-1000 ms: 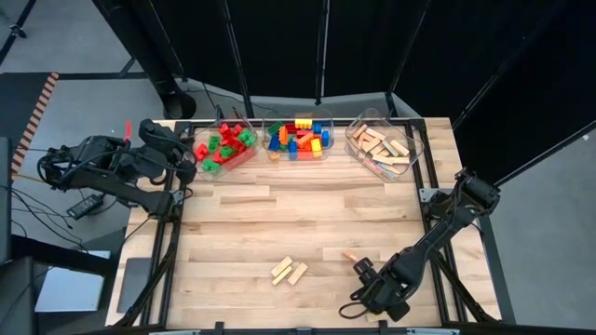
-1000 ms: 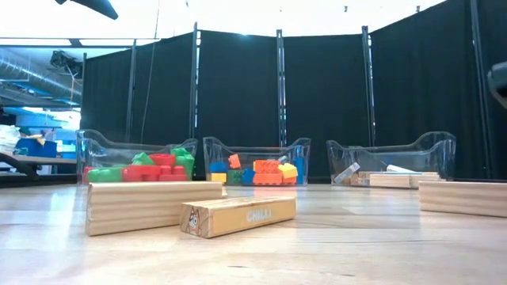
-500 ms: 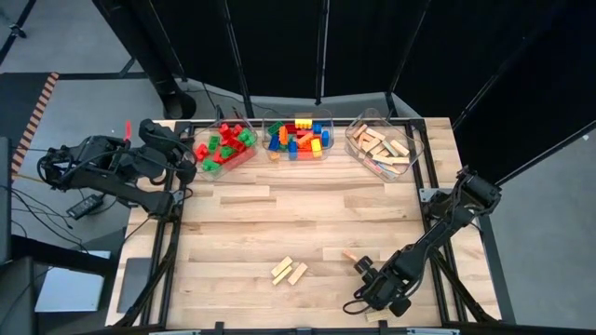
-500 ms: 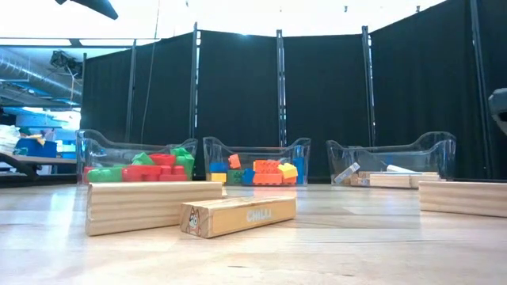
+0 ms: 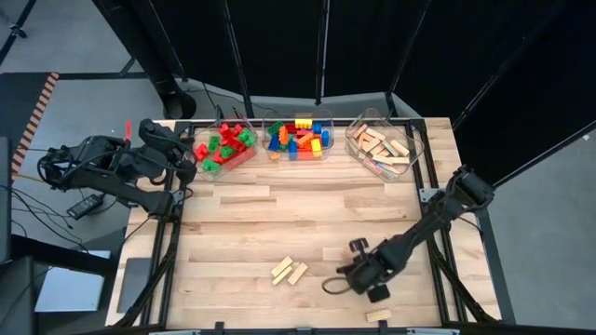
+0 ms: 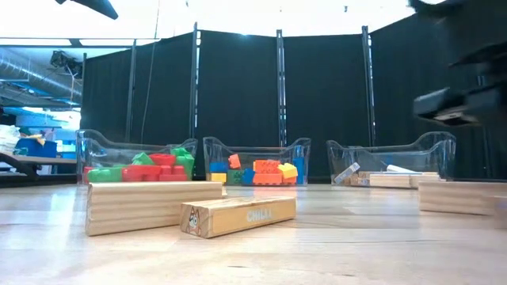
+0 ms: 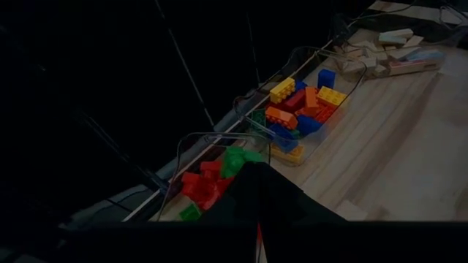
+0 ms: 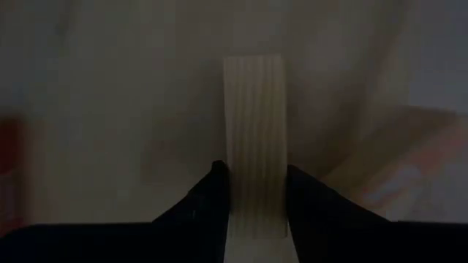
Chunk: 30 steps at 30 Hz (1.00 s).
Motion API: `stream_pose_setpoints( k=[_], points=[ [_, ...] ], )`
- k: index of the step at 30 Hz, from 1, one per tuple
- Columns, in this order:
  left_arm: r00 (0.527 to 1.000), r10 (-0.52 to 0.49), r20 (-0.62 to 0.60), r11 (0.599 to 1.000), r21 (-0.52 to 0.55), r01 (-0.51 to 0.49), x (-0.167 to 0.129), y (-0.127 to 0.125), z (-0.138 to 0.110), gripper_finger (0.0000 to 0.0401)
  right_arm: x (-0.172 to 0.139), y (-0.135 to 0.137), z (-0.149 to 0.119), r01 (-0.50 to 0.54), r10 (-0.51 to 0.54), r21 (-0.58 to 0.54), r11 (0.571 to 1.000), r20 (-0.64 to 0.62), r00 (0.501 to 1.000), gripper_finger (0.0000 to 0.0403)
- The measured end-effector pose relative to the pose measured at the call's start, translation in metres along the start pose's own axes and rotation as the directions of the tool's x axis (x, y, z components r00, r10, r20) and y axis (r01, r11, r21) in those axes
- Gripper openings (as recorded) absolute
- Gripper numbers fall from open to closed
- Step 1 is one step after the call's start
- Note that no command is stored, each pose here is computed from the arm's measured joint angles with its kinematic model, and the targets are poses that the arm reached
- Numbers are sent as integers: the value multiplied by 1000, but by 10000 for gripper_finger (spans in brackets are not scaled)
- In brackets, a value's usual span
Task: Sort blocks by size
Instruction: Put the brown wooden block into the right transparent bin
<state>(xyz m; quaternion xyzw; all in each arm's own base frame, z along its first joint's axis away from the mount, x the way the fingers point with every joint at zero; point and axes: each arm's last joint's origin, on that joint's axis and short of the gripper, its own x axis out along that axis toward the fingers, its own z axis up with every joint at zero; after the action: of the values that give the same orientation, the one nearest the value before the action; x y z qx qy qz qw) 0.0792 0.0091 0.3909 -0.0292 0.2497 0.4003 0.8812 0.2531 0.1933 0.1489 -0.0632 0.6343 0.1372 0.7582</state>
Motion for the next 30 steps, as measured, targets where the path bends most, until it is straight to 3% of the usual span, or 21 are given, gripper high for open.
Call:
stream_pose_setpoints(
  k=[7,16,23,26,28,30],
  points=[
    [1000,27,15,1000,8,-27,0,1,0,4,-6,-44,11,132,-131,45,990,-29,991,115],
    [1000,27,16,999,26,-27,0,1,0,4,-15,-118,19,215,-213,96,972,-29,977,115],
    [1000,22,12,999,27,-22,0,1,0,4,-71,-169,13,237,-280,270,933,133,951,115],
    [1000,22,13,999,26,-22,0,1,0,4,-104,-195,-7,299,-390,438,848,133,911,115],
    [1000,22,13,999,26,-22,0,1,0,4,-125,-211,-26,341,-465,565,751,85,881,115],
    [1000,22,12,999,27,-22,0,1,0,4,-143,-227,-49,382,-530,681,625,11,848,115]
  ],
)
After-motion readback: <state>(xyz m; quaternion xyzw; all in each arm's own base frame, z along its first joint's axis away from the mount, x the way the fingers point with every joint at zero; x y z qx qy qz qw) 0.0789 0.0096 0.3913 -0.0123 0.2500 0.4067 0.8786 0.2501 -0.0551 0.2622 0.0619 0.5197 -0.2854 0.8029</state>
